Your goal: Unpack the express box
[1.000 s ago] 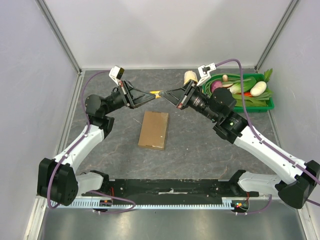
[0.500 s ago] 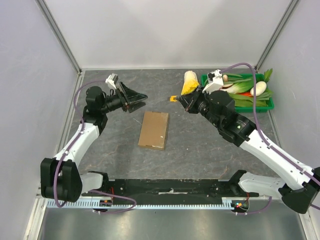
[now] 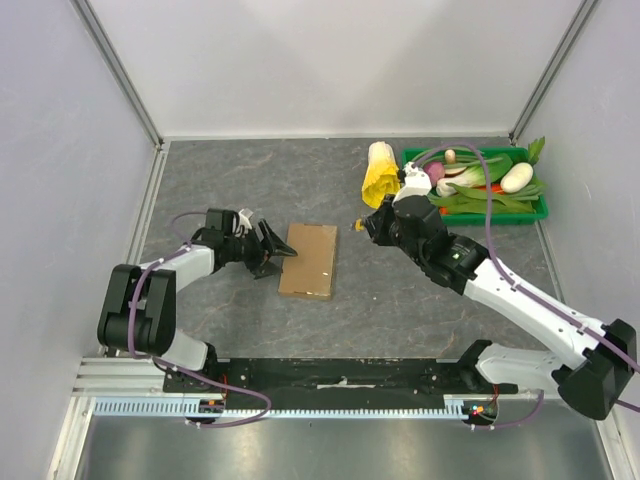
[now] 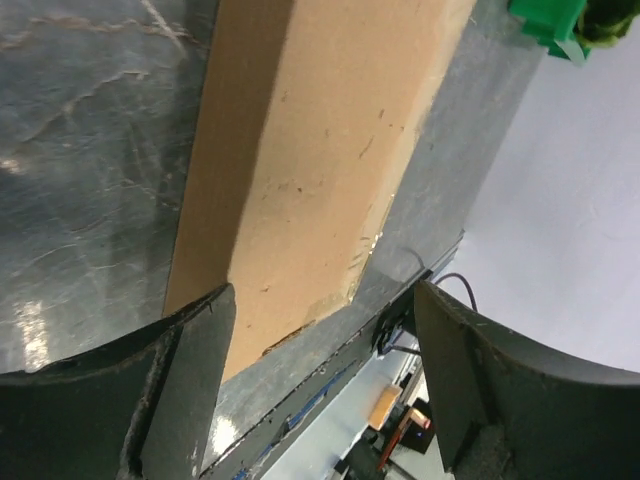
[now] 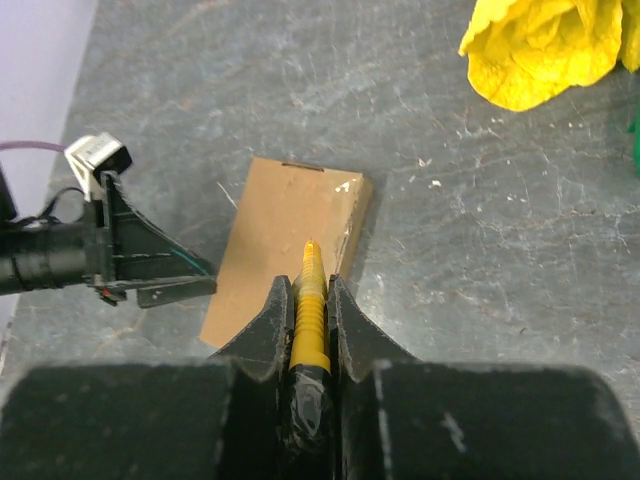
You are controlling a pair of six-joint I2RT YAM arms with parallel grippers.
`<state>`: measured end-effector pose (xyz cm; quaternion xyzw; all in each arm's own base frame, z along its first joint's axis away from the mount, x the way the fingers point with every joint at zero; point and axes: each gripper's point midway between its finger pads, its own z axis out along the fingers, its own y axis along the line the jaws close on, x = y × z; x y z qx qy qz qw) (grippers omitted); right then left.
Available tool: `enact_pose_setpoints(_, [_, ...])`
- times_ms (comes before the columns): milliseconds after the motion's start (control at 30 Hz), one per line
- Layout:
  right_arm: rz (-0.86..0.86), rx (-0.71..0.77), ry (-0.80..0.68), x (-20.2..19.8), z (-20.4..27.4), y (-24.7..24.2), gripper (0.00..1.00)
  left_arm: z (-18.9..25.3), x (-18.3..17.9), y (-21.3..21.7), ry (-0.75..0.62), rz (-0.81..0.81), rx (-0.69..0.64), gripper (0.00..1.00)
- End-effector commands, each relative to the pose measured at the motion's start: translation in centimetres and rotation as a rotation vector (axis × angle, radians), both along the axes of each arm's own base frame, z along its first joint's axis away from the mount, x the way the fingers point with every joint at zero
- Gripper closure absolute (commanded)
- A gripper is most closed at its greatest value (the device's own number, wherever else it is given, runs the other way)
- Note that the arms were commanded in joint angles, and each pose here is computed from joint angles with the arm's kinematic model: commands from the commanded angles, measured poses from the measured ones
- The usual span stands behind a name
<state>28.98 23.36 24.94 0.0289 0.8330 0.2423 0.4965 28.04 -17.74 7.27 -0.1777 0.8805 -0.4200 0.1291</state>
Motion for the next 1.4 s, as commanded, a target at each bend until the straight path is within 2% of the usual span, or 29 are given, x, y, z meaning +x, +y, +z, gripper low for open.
enact_pose_setpoints(0, [0.009, -0.035, -0.014, 0.5, -1.3, 0.2, 1.00, -1.8, -1.0, -0.8, 0.010, -0.037, 0.001, 0.20])
enact_pose_setpoints(200, [0.026, -0.067, 0.012, 0.8, -3.8, 0.8, 1.00, -2.3, -2.6, -2.4, 0.091, -0.081, -0.043, 0.26])
enact_pose_setpoints(367, [0.037, -0.084, 0.013, 1.0, -5.1, 1.3, 1.00, -2.1, -3.2, -2.7, 0.082, -0.104, -0.068, 0.26])
enact_pose_setpoints(533, [0.059, -0.119, -0.029, 1.5, -5.4, 1.9, 1.00, -0.3, -0.8, -2.1, -0.060, -0.132, 0.037, 0.26])
enact_pose_setpoints(667, [0.058, -0.176, -0.081, 1.7, -6.0, 2.5, 1.00, 0.5, 2.5, -0.7, -0.160, -0.098, 0.179, 0.22])
enact_pose_setpoints(1000, [0.029, -0.236, -0.120, 2.6, -8.3, 4.3, 1.00, -2.5, 3.5, -0.4, -0.091, -0.105, 0.257, 0.21])
enact_pose_setpoints(1367, [-0.018, -0.282, -0.113, 3.9, -10.7, 4.5, 1.00, -4.8, 3.5, -0.6, 0.015, -0.106, 0.293, 0.30])
